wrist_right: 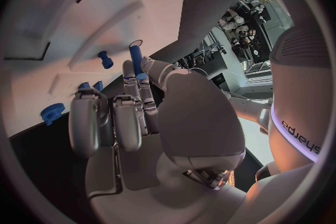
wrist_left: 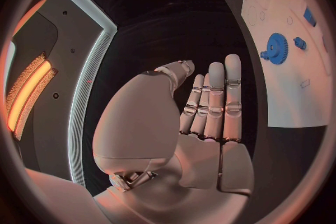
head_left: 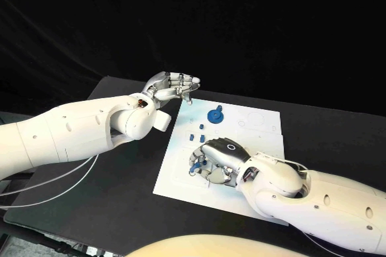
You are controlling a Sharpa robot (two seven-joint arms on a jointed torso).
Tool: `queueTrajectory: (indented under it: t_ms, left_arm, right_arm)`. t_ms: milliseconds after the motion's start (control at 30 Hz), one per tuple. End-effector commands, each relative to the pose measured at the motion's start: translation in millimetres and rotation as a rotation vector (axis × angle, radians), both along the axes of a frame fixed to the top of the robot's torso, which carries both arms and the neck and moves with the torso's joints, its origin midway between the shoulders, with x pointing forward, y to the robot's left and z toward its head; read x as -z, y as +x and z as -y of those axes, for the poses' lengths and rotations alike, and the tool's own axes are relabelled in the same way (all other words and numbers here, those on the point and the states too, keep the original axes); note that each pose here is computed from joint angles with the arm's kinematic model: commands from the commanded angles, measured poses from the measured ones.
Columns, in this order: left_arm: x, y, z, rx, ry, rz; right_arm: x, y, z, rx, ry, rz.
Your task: Assemble the parts on the task board
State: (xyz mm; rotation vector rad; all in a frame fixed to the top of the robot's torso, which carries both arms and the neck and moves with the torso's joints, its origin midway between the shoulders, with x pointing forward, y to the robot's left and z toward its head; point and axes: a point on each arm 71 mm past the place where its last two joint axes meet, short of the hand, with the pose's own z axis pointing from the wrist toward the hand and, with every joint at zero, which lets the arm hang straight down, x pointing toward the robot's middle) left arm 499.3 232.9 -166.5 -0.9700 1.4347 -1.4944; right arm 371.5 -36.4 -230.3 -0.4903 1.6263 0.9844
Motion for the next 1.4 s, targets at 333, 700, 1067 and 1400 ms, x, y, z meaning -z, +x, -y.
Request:
queueTrajectory:
  t_ms: [333, 700, 1067, 1400]
  left_arm:
    - [-0.8, -0.6, 2.2, 0.017, -0.007, 0.003]
    - [-0.7, -0.6, 1.5, 0.016, -0.007, 0.002]
    - [-0.7, -0.7, 1.1, 0.015, -0.006, 0.002]
    - [-0.7, -0.7, 1.3, 0.015, -0.006, 0.001]
  right_arm:
    - [6.1, -1.2, -0.8, -0.015, -0.056, -0.009]
    - [5.3, -3.2, -0.1, -0.015, -0.046, -0.001]
    - [6.7, -3.0, -2.2, -0.016, -0.066, 0.002]
    - [7.7, -4.2, -9.0, -0.023, -0.072, 0.008]
